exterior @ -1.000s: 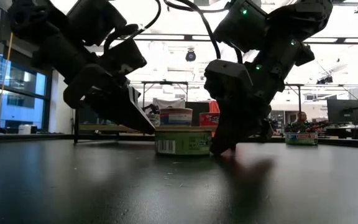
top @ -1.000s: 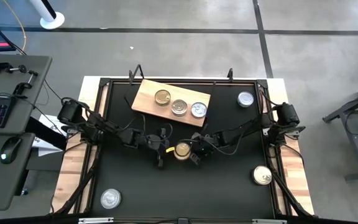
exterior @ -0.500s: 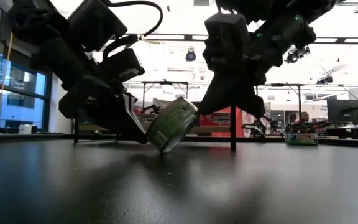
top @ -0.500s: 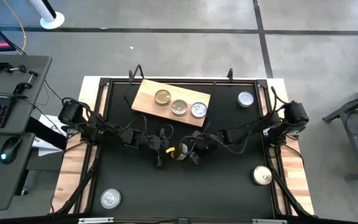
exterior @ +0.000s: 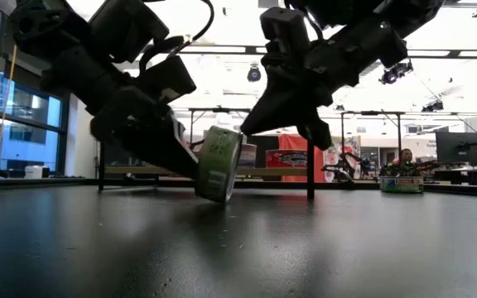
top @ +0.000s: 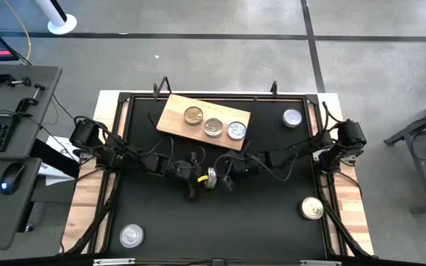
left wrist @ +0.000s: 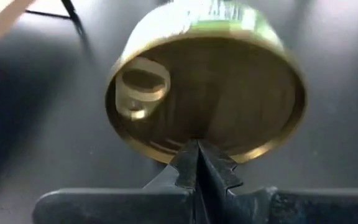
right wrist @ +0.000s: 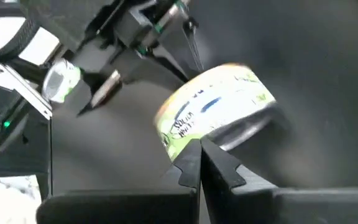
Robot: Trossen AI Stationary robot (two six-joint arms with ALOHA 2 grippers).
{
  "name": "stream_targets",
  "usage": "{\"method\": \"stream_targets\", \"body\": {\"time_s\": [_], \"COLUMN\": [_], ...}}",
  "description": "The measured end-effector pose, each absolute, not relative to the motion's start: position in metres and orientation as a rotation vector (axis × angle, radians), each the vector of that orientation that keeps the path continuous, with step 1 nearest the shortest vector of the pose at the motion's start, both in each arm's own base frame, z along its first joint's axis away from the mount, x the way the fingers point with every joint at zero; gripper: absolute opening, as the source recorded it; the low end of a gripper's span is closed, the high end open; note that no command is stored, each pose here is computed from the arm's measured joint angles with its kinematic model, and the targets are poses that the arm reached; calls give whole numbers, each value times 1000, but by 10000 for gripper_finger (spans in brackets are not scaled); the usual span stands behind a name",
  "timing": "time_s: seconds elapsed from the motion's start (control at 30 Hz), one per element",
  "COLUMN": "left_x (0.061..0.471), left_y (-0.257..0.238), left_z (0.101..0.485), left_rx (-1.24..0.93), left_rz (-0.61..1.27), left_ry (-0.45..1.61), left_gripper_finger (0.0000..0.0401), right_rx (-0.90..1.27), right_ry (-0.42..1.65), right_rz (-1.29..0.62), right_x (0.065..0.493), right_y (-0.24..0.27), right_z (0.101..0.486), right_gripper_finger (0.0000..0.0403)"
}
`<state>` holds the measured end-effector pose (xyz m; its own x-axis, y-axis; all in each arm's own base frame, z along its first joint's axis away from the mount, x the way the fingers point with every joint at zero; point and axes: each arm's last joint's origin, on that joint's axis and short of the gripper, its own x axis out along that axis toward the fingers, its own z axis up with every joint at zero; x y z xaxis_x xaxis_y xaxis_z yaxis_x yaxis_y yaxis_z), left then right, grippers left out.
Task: Stack canned seafood by type on shelf
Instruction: Stack the top left green tuna can on top of the other green tuna can on the shelf
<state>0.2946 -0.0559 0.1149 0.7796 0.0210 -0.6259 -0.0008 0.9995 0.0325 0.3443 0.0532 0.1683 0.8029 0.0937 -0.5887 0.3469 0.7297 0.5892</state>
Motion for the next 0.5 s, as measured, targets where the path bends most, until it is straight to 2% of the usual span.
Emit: {"method": "stream_targets", "body": {"time_s": [0.5], "left_x": [298], "left_y": [-60], "left_z": [121], "left_rx": [-82], "left_rz": [101], "left_ry": [591], "left_gripper_finger": [0], "right_rx": [706], "right_ry": [578], "right_rz": [-86], "right_x": [348], "right_y": [54], "right_z": [174], "right_gripper_finger": [0]}}
